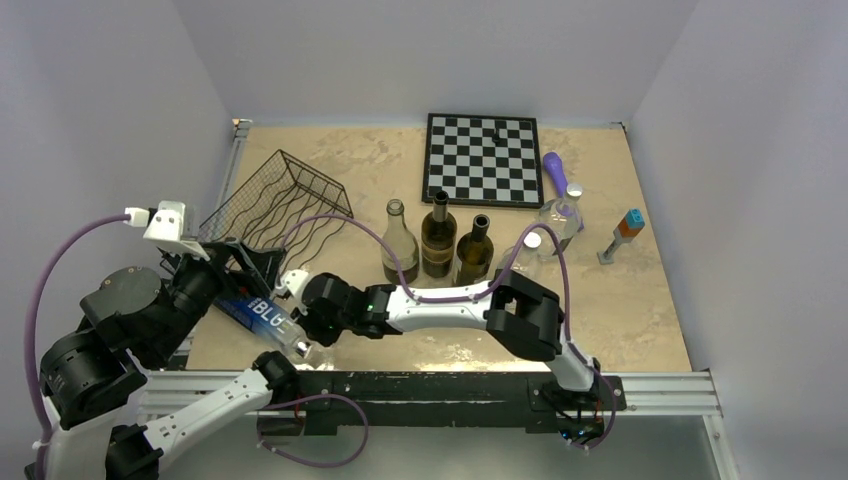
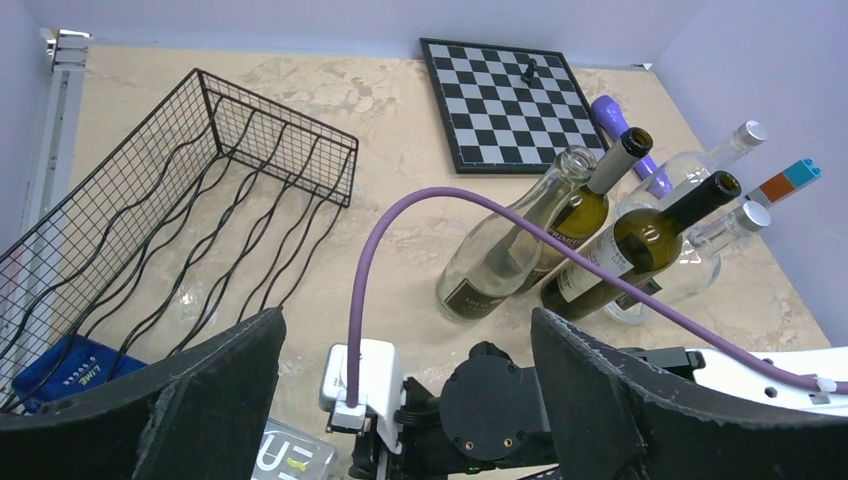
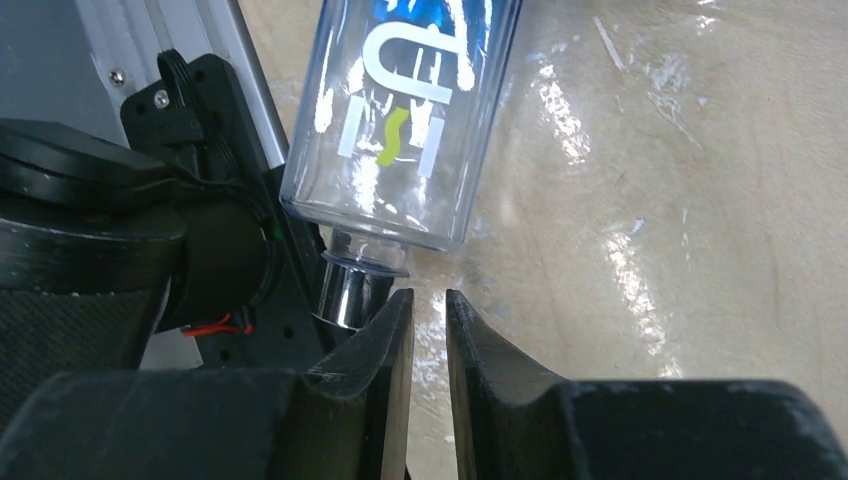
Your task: Put the wine bottle on the wine rack
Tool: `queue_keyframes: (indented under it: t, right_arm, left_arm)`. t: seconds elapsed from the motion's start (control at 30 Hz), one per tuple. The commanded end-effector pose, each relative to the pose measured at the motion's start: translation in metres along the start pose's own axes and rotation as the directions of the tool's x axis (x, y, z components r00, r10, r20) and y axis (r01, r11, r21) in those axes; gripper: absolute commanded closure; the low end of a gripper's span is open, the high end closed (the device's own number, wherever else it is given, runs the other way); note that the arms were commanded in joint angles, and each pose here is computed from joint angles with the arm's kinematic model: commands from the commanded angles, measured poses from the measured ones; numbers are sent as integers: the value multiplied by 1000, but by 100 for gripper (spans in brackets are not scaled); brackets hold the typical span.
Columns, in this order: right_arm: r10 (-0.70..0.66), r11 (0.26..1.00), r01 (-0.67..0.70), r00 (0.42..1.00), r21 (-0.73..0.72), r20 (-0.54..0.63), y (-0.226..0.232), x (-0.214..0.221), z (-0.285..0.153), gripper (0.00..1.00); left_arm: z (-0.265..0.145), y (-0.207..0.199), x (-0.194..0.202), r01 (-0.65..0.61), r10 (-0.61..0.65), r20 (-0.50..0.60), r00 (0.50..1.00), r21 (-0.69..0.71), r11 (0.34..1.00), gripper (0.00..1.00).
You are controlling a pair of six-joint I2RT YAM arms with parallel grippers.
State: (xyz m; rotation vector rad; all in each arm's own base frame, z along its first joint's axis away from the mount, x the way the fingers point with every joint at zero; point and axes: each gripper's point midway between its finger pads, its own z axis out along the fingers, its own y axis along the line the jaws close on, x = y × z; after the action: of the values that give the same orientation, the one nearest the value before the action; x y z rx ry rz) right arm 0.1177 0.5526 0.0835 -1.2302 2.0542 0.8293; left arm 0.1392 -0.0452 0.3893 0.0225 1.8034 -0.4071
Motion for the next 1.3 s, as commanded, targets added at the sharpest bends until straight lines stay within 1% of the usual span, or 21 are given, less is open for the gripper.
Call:
queue_keyframes:
  t: [0.0, 0.13, 0.3, 0.53, 0.8, 0.93, 1.0, 1.1, 1.27]
  right_arm:
    - [33, 996, -27, 997, -83, 68, 20, -33, 1, 78]
    - [33, 997, -29, 997, -67, 69, 18, -36, 8, 78]
    - [32, 999, -30, 998, -40, 60, 10, -36, 14, 76]
    - [4, 1000, -4, 999, -9, 54, 2, -40, 18, 66]
    - [-60, 998, 57, 994, 32, 93, -4, -58, 20, 42]
    - [-63, 996, 56, 992, 70, 110, -11, -60, 17, 22]
    - [-57, 996, 47, 990, 79, 126, -13, -62, 13, 19]
    - [-48, 996, 34, 987, 88, 152, -14, -66, 0, 18]
    - [-40, 994, 18, 976, 105, 215, -14, -85, -38, 18]
  left_arm:
    - [-2, -2, -15, 10, -10, 43, 999, 2, 1000, 4]
    - [-3, -1, -16, 12, -12, 48, 999, 0, 1000, 4]
    - [-4, 0, -15, 12, -11, 38, 999, -7, 1000, 5]
    - [-7, 3, -14, 23, -23, 44, 999, -3, 1000, 5]
    - [-10, 2, -4, 34, -34, 7, 999, 4, 999, 5]
    - [-12, 3, -1, 43, -43, -6, 999, 8, 999, 5]
    - [-13, 3, 1, 48, -48, -10, 999, 11, 999, 5]
    - [-13, 2, 3, 53, -53, -16, 998, 13, 999, 5]
    - [-12, -5, -2, 53, -54, 1, 999, 47, 997, 5]
